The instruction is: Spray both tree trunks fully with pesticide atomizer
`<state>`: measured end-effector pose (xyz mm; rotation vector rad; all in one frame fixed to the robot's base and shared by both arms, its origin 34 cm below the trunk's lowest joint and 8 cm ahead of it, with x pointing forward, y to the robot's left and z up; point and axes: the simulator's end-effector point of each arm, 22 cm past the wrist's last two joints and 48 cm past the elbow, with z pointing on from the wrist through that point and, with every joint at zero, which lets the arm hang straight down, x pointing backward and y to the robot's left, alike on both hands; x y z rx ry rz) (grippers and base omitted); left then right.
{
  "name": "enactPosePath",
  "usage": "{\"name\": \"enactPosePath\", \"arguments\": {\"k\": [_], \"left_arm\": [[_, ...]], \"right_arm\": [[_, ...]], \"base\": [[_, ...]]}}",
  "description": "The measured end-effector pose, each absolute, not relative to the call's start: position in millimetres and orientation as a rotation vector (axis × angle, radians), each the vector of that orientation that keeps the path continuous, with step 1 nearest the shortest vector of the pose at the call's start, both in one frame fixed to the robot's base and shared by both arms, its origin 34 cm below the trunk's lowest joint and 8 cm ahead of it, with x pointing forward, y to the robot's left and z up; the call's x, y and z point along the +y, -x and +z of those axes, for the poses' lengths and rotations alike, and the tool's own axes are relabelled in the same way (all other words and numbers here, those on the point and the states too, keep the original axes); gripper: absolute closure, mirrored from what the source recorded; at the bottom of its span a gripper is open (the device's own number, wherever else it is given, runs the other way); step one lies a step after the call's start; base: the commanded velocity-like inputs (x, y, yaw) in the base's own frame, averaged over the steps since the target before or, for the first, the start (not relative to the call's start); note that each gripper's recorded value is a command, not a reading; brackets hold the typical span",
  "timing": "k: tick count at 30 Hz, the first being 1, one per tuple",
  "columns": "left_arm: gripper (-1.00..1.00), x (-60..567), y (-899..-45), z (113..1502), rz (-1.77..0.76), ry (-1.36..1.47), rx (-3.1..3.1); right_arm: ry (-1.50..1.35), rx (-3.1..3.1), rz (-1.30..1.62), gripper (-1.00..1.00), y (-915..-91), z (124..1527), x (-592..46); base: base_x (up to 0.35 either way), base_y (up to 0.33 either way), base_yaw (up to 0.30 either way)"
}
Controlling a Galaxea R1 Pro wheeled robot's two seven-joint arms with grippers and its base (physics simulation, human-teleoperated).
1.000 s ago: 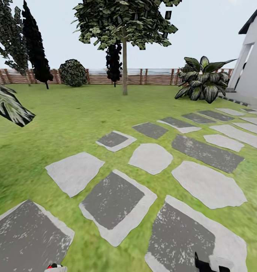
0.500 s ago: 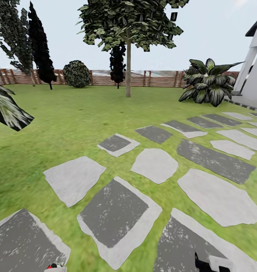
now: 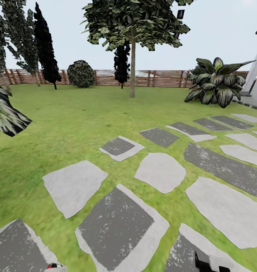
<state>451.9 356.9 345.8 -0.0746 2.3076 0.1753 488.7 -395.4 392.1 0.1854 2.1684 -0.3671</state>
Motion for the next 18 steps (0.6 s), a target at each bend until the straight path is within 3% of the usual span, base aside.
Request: {"name": "enactPosePath", "arguments": {"k": [18], "left_arm": [[1.0,356.2,-451.6,345.5,0.175,0.075,2.308]], "right_arm": [[-0.19,2.162,-0.368,-1.0,-490.2,393.7,-395.3]], "base": [[0.337,0.0,0.0]]}}
